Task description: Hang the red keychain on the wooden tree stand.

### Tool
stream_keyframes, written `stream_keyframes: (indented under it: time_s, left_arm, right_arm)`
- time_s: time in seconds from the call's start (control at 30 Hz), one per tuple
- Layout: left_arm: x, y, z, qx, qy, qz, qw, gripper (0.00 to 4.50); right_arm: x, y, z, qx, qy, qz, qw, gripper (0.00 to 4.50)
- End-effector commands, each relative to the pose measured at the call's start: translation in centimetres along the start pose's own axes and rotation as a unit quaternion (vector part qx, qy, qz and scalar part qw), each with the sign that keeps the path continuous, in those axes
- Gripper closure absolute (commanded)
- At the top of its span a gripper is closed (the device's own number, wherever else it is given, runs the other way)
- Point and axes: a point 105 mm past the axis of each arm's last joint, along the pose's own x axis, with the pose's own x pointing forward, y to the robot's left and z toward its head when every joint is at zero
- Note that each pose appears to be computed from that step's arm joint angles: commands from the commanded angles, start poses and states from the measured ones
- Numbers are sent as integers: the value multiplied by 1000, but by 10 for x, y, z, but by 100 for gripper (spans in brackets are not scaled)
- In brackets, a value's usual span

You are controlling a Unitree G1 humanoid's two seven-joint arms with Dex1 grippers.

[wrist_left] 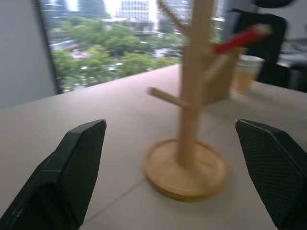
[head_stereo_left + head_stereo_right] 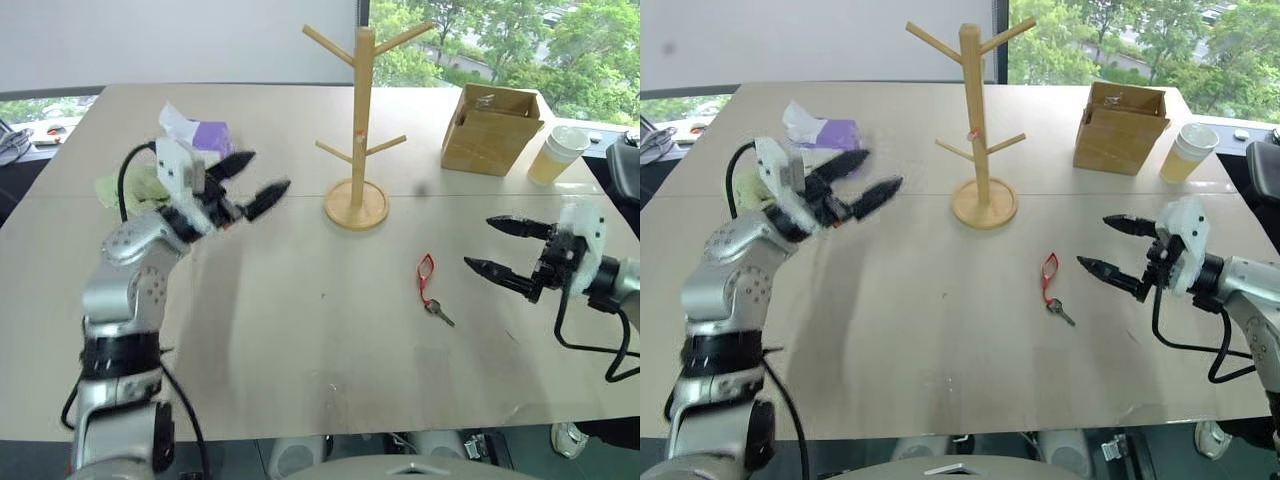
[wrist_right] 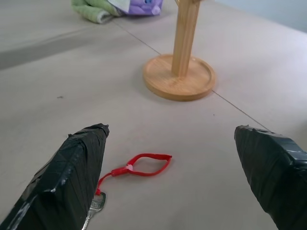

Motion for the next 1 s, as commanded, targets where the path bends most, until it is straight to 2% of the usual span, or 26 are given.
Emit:
stream_keyframes:
  time_s: [0.03,0.13,0.3,0.43,0.67,0.8,1.0]
  left_arm:
    - [1,-45,18,43,-29,-97,994,6]
    - [-9,-64,11,30,-26,-116,992,6]
    - [-25,-75,1,14,-15,-116,993,6]
    - [-34,-80,-7,9,-7,-118,993,6]
    - [-45,-84,-20,18,14,-124,992,6]
    - [-49,-86,-29,31,23,-123,992,6]
    - [-48,-89,-51,25,30,-106,994,6]
  right_arm:
    - [3,6,13,5,7,-9,1000,0]
    - [8,13,0,26,51,-21,998,0]
    - [13,15,-19,67,101,-70,990,0]
    - [24,29,-24,91,153,-85,980,0]
    - [50,27,-4,143,149,-146,968,0]
    - [58,39,1,143,142,-123,972,0]
    - [63,53,-7,153,153,-108,970,0]
